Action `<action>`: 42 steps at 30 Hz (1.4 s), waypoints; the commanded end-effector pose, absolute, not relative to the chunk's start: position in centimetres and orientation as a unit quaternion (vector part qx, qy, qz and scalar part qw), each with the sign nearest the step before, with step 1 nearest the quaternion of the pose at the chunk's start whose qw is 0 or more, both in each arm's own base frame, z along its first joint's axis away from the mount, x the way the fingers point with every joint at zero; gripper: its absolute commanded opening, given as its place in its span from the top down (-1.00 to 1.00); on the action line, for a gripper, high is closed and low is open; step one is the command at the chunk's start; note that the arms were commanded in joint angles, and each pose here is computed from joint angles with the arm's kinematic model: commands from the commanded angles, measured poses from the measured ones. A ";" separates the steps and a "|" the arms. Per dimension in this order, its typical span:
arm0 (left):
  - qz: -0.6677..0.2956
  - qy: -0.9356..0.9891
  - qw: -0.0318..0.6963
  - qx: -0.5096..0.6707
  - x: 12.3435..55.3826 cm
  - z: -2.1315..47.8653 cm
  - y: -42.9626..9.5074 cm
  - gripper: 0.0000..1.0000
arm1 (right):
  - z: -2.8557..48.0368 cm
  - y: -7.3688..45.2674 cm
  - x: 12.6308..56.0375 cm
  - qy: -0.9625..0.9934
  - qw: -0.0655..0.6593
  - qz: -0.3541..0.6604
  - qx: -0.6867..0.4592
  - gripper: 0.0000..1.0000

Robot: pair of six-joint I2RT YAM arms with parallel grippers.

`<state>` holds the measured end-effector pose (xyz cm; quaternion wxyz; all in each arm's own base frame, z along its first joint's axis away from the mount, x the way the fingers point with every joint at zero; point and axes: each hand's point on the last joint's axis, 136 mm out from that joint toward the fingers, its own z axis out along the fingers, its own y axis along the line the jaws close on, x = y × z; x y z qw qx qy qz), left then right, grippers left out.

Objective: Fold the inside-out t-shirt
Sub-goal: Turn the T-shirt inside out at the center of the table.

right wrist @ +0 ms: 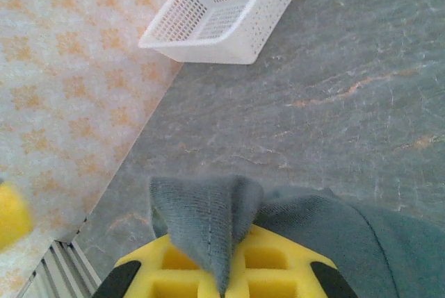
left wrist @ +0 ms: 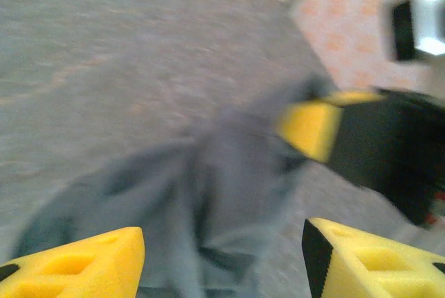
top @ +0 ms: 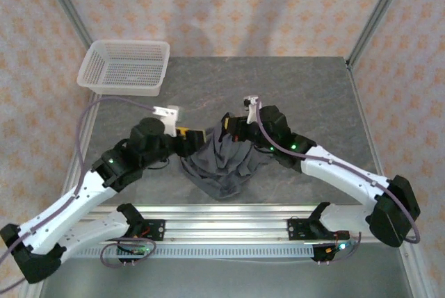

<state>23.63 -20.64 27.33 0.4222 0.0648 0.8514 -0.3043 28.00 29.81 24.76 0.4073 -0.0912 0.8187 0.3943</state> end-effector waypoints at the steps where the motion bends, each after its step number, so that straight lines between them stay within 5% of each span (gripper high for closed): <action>1: -0.294 0.860 0.415 0.038 24.8 26.3 -22.6 -0.25 | 26.6 30.6 28.6 0.807 0.412 0.416 -0.079 1.00; 19: -0.136 0.885 0.444 -0.020 32.2 20.4 -19.5 -0.16 | 26.8 30.7 28.0 0.806 0.401 0.428 -0.082 1.00; 26: -0.069 0.919 0.384 -0.048 33.9 16.1 -14.2 0.01 | 26.3 29.6 27.5 0.812 0.403 0.414 -0.078 1.00; 34: -0.061 0.951 0.302 -0.039 34.6 9.4 -14.4 0.09 | 27.3 29.0 27.0 0.803 0.413 0.423 -0.072 1.00; 36: -0.064 0.955 0.288 -0.041 34.8 8.2 -14.5 0.23 | 27.2 29.0 27.0 0.805 0.411 0.422 -0.073 1.00; 40: -0.111 0.948 0.293 -0.050 34.7 9.4 -15.3 0.95 | 26.6 28.5 26.9 0.813 0.409 0.407 -0.069 1.00; 42: -0.141 0.940 0.306 -0.049 34.4 11.7 -15.8 1.00 | 26.1 27.6 27.3 0.818 0.415 0.395 -0.050 1.00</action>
